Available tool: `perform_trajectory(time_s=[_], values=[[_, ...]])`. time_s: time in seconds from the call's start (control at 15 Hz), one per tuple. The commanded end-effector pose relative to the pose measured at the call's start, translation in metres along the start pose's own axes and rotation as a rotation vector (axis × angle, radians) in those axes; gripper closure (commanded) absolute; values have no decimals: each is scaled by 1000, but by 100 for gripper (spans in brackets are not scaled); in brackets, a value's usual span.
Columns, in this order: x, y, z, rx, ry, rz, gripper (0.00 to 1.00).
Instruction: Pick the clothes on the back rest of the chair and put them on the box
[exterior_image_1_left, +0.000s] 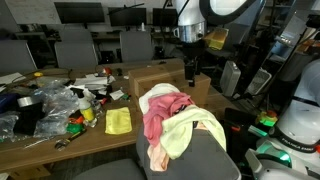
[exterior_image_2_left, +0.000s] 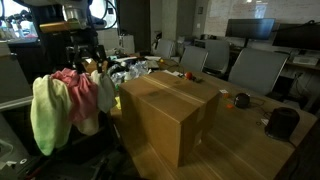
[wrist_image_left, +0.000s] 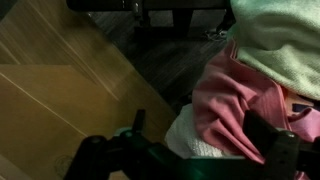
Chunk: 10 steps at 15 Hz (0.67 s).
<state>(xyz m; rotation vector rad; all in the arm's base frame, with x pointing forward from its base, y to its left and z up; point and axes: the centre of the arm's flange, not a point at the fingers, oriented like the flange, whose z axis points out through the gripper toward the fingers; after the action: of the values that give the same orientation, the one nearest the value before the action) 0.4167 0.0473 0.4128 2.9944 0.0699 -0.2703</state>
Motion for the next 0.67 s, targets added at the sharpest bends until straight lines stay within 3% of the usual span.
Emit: perform_trajectory(time_s=[0.0, 0.6], values=[[9, -18, -5, -36, 39, -33, 0], [29, -76, -16, -32, 207, -154, 0]])
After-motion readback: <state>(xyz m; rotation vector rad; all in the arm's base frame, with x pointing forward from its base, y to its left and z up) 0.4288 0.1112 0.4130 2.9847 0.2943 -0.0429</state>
